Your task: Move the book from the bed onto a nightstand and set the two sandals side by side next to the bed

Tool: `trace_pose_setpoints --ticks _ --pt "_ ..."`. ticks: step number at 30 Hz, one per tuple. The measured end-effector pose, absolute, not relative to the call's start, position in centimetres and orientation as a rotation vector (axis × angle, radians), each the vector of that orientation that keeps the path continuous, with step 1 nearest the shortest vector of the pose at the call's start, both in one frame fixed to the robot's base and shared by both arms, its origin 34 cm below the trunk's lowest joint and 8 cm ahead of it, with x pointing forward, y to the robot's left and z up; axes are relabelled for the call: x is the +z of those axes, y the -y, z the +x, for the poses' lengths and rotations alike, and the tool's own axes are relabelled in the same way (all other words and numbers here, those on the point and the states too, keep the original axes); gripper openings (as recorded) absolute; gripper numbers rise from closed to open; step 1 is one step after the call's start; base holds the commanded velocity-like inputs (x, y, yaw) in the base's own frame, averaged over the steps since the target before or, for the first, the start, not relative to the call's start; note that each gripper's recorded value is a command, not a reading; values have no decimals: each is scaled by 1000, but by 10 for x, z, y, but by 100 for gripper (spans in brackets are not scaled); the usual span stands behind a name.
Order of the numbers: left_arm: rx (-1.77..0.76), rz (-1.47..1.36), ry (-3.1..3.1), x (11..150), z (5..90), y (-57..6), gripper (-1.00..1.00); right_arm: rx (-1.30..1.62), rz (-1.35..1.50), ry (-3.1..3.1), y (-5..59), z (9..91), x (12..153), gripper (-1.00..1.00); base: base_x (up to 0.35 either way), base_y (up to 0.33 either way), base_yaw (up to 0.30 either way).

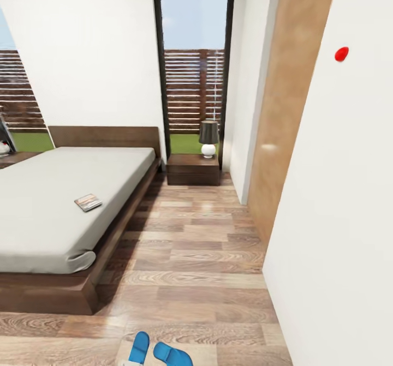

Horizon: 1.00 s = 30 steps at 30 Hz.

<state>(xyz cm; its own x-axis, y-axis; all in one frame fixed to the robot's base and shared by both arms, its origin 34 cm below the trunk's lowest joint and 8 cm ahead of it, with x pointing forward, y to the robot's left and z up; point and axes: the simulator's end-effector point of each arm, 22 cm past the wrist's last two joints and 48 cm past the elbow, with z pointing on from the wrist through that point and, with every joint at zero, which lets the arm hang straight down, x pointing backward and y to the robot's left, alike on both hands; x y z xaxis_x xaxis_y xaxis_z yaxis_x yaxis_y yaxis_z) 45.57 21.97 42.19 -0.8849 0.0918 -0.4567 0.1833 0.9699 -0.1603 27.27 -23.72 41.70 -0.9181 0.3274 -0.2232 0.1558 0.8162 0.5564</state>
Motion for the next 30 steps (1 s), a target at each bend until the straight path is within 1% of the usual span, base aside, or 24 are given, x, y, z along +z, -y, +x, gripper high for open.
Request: trace_pose_setpoints --ticks 27,30 --pt "-275 196 -2658 422 456 -220 -100 786 368 -2691 237 273 417 100 0 0 292" --pt "-275 196 -2658 422 456 -220 -100 786 368 -2691 237 273 417 100 24 0 160"
